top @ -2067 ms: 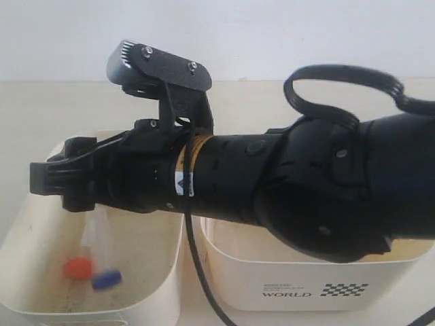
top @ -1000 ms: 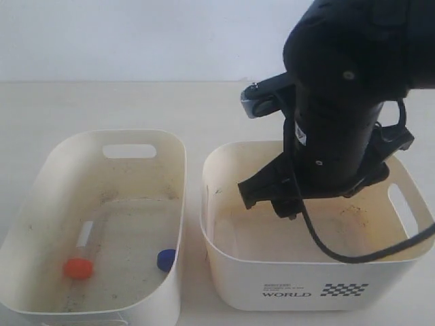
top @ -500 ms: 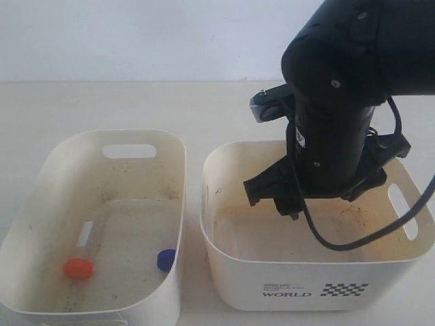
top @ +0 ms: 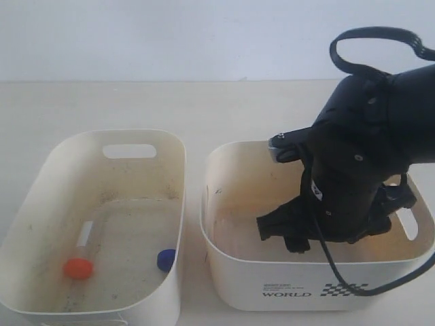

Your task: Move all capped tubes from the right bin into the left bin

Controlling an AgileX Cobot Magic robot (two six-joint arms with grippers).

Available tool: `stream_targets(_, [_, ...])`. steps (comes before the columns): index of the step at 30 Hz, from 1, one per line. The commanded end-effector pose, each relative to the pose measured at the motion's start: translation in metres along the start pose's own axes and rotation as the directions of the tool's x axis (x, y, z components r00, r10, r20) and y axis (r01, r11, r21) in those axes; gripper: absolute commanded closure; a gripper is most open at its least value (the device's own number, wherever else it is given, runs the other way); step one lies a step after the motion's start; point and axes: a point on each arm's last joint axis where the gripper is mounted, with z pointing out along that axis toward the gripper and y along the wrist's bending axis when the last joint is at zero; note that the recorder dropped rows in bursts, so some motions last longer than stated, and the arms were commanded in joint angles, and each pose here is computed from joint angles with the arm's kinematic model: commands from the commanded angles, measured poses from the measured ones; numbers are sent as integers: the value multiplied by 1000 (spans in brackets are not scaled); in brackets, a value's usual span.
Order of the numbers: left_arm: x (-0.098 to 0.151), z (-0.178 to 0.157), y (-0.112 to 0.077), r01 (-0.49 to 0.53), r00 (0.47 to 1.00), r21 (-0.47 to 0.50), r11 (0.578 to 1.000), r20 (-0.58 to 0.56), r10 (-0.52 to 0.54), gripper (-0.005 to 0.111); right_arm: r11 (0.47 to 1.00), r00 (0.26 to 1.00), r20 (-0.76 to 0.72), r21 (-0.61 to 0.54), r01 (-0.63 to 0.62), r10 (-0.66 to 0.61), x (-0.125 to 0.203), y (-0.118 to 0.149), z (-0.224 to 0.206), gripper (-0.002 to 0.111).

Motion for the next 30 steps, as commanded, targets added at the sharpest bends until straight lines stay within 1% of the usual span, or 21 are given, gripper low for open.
stream_targets(1, [-2,0,0,16,1000,1,1000,9,-16,102,999,999,2,-8,-53,53,-3,-11,7,41])
stream_targets(4, [-2,0,0,16,1000,1,1000,9,-16,102,997,997,-2,-4,-74,74,-5,-17,9,41])
stream_targets(9, [-2,0,0,16,1000,1,1000,9,-16,102,996,996,27,-47,-82,84,-8,-13,9,41])
stream_targets(23, [-2,0,0,16,1000,1,1000,9,-16,102,995,996,30,-57,-85,86,-8,-12,9,41])
stream_targets(30, [-2,0,0,16,1000,1,1000,9,-16,102,992,994,49,-85,-91,95,-2,-12,18,41])
